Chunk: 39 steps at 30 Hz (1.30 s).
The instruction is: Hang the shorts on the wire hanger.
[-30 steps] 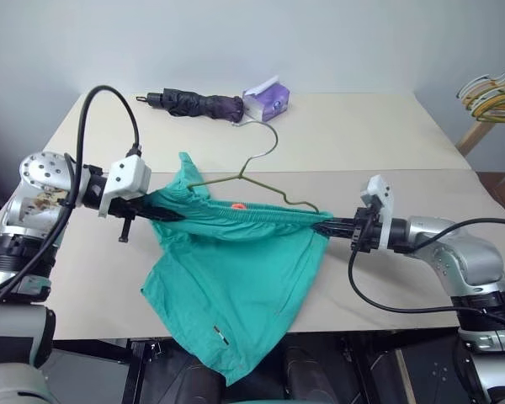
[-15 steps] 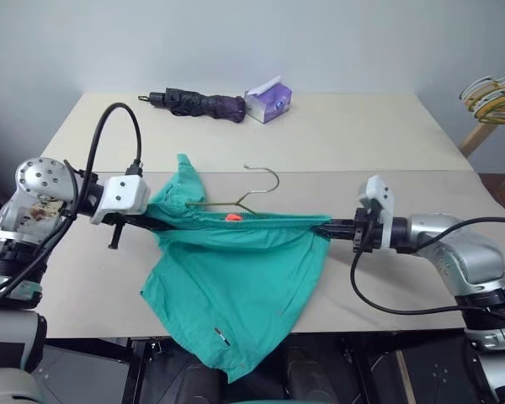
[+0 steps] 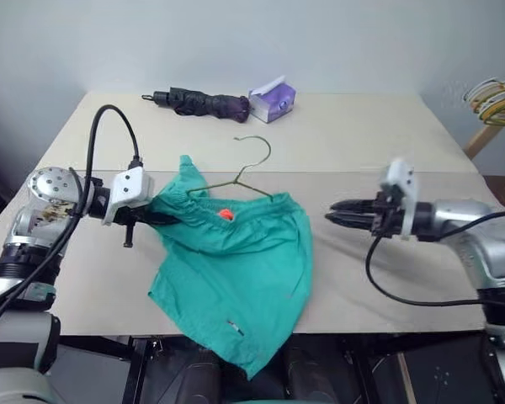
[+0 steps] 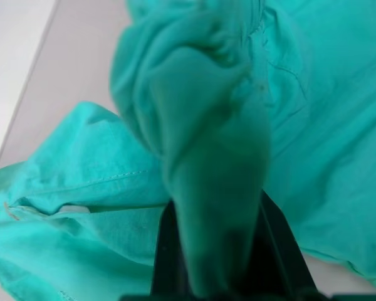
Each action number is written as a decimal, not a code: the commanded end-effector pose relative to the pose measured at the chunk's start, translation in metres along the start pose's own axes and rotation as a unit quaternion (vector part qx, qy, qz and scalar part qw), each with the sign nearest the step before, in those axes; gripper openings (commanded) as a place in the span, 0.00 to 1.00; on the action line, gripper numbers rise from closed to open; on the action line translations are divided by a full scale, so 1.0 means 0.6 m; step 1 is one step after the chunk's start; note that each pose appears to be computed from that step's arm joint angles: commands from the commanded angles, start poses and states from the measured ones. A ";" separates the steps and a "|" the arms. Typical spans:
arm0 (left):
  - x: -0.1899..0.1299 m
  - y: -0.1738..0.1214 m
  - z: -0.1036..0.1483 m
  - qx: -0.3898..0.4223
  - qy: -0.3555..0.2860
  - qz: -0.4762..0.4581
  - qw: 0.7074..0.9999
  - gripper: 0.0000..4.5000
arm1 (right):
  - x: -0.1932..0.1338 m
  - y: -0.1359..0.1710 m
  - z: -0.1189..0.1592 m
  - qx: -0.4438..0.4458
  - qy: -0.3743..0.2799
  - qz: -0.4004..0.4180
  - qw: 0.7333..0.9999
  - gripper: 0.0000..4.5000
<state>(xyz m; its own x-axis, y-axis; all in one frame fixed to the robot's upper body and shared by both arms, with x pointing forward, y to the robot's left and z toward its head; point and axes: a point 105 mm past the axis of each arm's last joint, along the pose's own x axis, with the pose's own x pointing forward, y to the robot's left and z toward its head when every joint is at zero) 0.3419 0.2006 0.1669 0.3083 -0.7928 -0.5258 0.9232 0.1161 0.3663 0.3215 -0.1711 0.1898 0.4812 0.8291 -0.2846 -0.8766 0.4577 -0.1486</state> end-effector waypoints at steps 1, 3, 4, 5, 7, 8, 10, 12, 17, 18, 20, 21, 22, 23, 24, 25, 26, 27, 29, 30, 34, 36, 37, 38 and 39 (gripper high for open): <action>0.009 0.020 0.032 0.017 -0.037 0.033 0.999 0.00 | -0.014 -0.005 0.035 -0.033 -0.016 -0.005 0.999 0.66; 0.020 0.020 0.039 0.019 -0.050 0.032 0.998 0.00 | -0.015 -0.017 0.048 -0.040 -0.013 -0.021 0.999 0.82; 0.025 0.020 0.041 0.022 -0.054 0.031 0.998 0.00 | -0.014 -0.019 0.054 -0.046 -0.010 -0.019 0.999 0.90; 0.029 0.020 0.044 0.024 -0.058 0.028 0.998 0.00 | -0.012 -0.021 0.060 -0.051 -0.005 -0.017 0.999 0.98; 0.036 0.022 0.050 0.028 -0.065 0.025 0.997 0.00 | -0.001 -0.025 0.067 -0.058 0.013 -0.009 0.998 1.00; 0.039 0.024 0.053 0.030 -0.070 0.023 0.997 0.00 | 0.007 -0.030 0.065 -0.065 0.027 -0.009 0.997 1.00; 0.044 0.025 0.059 0.034 -0.075 0.020 0.996 0.00 | 0.019 -0.035 0.061 -0.073 0.047 -0.003 0.996 1.00; 0.051 0.027 0.067 0.041 -0.083 0.017 0.996 0.00 | 0.037 -0.040 0.056 -0.074 0.065 0.009 0.995 1.00; 0.060 0.026 0.082 0.051 -0.097 0.010 0.994 0.00 | 0.060 -0.050 0.052 -0.075 0.085 0.019 0.993 0.79; 0.061 0.025 0.083 0.053 -0.098 0.009 0.994 0.00 | 0.060 -0.050 0.058 -0.073 0.079 0.022 0.994 0.72; 0.062 0.024 0.084 0.054 -0.099 0.008 0.994 0.00 | 0.057 -0.047 0.068 -0.072 0.067 0.030 0.995 0.56; 0.063 0.024 0.084 0.054 -0.099 0.007 0.994 0.00 | 0.056 -0.046 0.070 -0.072 0.064 0.033 0.995 0.48; 0.063 0.024 0.083 0.054 -0.099 0.007 0.994 0.00 | 0.054 -0.045 0.072 -0.072 0.063 0.036 0.995 0.39; 0.063 0.024 0.083 0.054 -0.099 0.007 0.994 0.00 | 0.051 -0.041 0.073 -0.074 0.060 0.043 0.995 0.31; 0.063 0.024 0.083 0.054 -0.099 0.007 0.994 0.00 | 0.048 -0.038 0.074 -0.073 0.057 0.048 0.994 0.23; 0.064 0.023 0.083 0.055 -0.099 0.006 0.994 0.00 | 0.045 -0.035 0.074 -0.074 0.056 0.053 0.994 0.15; 0.064 0.023 0.083 0.056 -0.099 0.005 0.994 0.00 | 0.043 -0.033 0.074 -0.074 0.054 0.055 0.994 0.07; 0.065 0.024 0.083 0.058 -0.097 0.004 0.994 0.00 | 0.041 -0.032 0.075 -0.071 0.052 0.056 0.995 0.01; 0.066 0.024 0.084 0.062 -0.093 -0.002 0.994 0.00 | 0.038 -0.030 0.076 -0.069 0.049 0.058 0.995 0.01; 0.066 0.025 0.086 0.063 -0.095 -0.005 0.993 0.00 | 0.036 -0.028 0.076 -0.066 0.047 0.059 0.995 0.01; 0.062 0.036 0.101 0.058 -0.107 -0.006 0.993 0.26 | 0.025 -0.022 0.073 -0.059 0.041 0.050 0.996 0.00; 0.052 0.049 0.111 0.059 -0.118 0.011 0.991 0.40 | 0.011 -0.020 0.066 -0.047 0.038 0.033 0.998 0.00; 0.045 0.057 0.113 0.061 -0.120 0.026 0.991 0.48 | 0.003 -0.018 0.062 -0.039 0.036 0.021 0.998 0.00; 0.037 0.068 0.115 0.060 -0.122 0.044 0.990 0.54 | -0.008 -0.016 0.056 -0.026 0.032 0.005 0.999 0.00; 0.029 0.076 0.116 0.057 -0.123 0.059 0.989 0.62 | -0.016 -0.014 0.052 -0.015 0.030 -0.007 0.999 0.00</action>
<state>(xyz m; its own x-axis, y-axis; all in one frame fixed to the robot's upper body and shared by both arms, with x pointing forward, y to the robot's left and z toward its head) 0.3681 0.1422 0.2030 0.2727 -0.9008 -0.3378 0.8911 0.1042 0.4417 0.3304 -0.1667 0.2016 0.4388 0.8056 -0.3980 -0.8970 0.4191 -0.1407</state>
